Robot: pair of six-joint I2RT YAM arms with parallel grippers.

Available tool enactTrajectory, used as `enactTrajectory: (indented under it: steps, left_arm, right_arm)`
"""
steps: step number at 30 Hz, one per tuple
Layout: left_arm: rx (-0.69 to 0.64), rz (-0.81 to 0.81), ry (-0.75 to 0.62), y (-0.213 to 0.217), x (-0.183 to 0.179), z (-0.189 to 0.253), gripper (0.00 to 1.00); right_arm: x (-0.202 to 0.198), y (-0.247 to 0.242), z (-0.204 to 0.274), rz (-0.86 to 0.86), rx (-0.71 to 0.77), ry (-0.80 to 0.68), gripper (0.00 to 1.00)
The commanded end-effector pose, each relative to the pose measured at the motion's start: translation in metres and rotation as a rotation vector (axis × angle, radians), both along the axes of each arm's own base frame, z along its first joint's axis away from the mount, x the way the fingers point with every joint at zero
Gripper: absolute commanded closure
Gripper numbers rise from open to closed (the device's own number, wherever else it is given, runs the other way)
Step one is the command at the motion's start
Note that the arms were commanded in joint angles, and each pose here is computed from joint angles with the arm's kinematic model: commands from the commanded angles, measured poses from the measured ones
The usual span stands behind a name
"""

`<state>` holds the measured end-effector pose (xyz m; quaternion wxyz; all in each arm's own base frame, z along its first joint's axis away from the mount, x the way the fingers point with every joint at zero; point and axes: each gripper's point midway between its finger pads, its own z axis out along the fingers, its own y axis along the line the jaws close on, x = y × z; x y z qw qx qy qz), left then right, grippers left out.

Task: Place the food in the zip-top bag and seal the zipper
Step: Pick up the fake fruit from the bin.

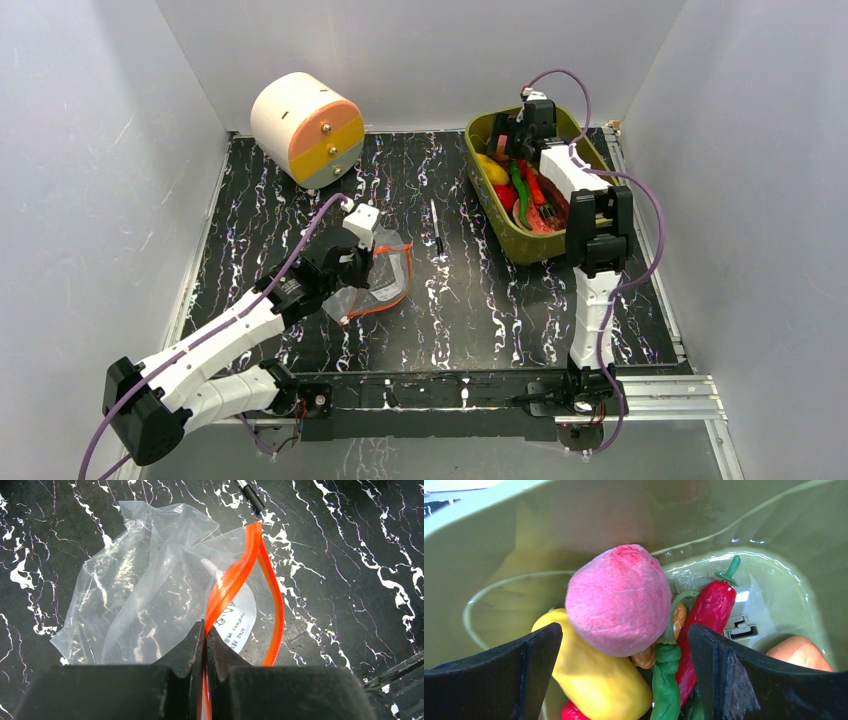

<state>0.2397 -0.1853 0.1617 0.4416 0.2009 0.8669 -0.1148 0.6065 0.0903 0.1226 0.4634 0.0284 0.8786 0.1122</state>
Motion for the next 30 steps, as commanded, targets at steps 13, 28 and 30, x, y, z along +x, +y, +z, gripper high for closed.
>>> enactTrajectory:
  steps: [13,28,30]
  left_arm:
    - [-0.006,0.006,-0.001,0.0,0.0,-0.001,1.0]
    - [-0.016,0.007,-0.013,-0.001,0.001,0.001,1.0]
    - [-0.02,0.006,-0.013,-0.002,0.001,0.002,1.0]
  right_arm:
    - [0.041,0.01,0.02,0.095,0.082,-0.157,0.06]
    - [0.034,0.01,0.036,0.122,0.073,-0.183,0.36]
    - [0.028,0.011,0.043,0.117,0.086,-0.193,0.39]
